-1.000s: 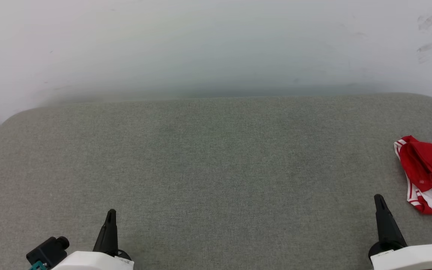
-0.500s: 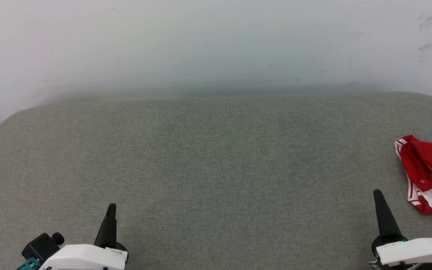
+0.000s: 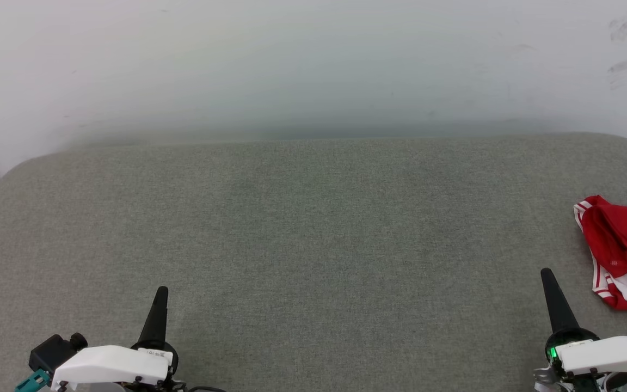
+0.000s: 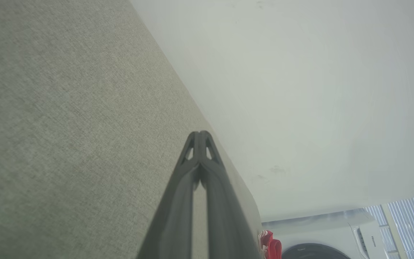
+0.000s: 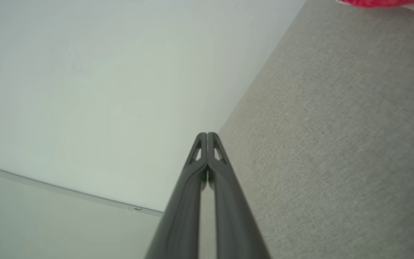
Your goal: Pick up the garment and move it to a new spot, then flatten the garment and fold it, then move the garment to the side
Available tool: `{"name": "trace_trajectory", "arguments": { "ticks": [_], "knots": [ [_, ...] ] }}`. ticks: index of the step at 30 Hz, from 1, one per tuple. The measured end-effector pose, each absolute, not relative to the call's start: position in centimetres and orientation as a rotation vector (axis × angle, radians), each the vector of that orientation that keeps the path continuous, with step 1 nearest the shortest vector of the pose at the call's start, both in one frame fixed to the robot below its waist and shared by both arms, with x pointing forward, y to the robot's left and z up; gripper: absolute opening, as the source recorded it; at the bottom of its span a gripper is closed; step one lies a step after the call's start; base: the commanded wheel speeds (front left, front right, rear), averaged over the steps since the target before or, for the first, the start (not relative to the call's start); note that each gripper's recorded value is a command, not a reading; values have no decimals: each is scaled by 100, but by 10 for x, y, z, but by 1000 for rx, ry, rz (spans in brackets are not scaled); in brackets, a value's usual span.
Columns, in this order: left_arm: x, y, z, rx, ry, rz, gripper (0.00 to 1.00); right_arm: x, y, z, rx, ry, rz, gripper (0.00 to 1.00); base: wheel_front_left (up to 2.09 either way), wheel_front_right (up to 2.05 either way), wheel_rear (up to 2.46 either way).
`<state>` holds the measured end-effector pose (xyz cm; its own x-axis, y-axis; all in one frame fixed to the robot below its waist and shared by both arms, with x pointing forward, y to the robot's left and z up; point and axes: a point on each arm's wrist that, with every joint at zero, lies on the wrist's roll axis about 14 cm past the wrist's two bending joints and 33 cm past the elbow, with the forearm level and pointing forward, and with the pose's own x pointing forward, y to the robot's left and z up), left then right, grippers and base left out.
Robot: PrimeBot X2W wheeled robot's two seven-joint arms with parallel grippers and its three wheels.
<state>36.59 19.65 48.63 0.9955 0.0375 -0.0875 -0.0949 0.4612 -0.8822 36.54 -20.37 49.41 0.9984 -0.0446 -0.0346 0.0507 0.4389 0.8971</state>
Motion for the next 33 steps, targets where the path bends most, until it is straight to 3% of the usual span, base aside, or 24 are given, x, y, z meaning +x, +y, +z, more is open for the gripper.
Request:
{"name": "trace_trajectory", "arguments": {
  "ticks": [33],
  "knots": [
    [380,198,496,-1397,37,42,0,379,-202,499,1405,12,-34,0,0,0,0]
  ]
}}
